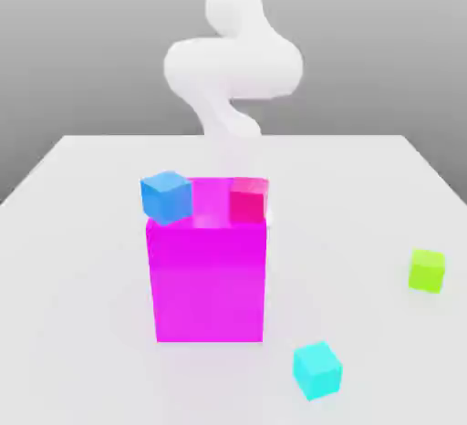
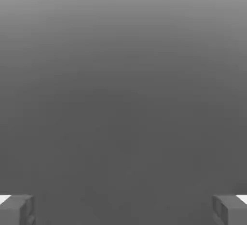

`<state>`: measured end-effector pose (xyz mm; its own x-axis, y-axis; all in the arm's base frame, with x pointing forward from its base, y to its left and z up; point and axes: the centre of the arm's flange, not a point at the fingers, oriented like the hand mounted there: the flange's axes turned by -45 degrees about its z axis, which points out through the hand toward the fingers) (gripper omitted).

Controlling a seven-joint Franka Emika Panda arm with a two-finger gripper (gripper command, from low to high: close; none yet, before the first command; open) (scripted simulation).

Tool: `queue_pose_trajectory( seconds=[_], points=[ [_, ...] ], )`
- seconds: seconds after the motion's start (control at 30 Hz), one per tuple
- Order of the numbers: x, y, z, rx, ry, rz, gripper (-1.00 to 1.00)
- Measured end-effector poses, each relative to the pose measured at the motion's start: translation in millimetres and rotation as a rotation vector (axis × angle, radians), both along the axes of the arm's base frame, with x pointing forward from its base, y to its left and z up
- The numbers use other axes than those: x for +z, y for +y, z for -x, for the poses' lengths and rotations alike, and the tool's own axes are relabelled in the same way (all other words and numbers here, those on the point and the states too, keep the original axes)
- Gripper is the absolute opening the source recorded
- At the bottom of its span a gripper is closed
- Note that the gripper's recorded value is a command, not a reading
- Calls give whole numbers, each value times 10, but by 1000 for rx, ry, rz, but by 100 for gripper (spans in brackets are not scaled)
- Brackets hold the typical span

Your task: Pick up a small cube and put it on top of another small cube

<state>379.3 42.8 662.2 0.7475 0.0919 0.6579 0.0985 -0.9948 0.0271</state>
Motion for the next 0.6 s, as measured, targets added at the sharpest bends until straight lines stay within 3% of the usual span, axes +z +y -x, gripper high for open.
queue_pose_trajectory(
  seconds=[0.13, 0.3, 0.47, 0.6],
  points=[
    [-884, 785, -302, 191, 128, 74, 0],
    [-2003, 1714, -220, 431, 271, 171, 0],
    [-3110, 2471, 300, 678, 406, 274, 0],
    [-3936, 2931, 1043, 903, 507, 368, 0]
  ],
)
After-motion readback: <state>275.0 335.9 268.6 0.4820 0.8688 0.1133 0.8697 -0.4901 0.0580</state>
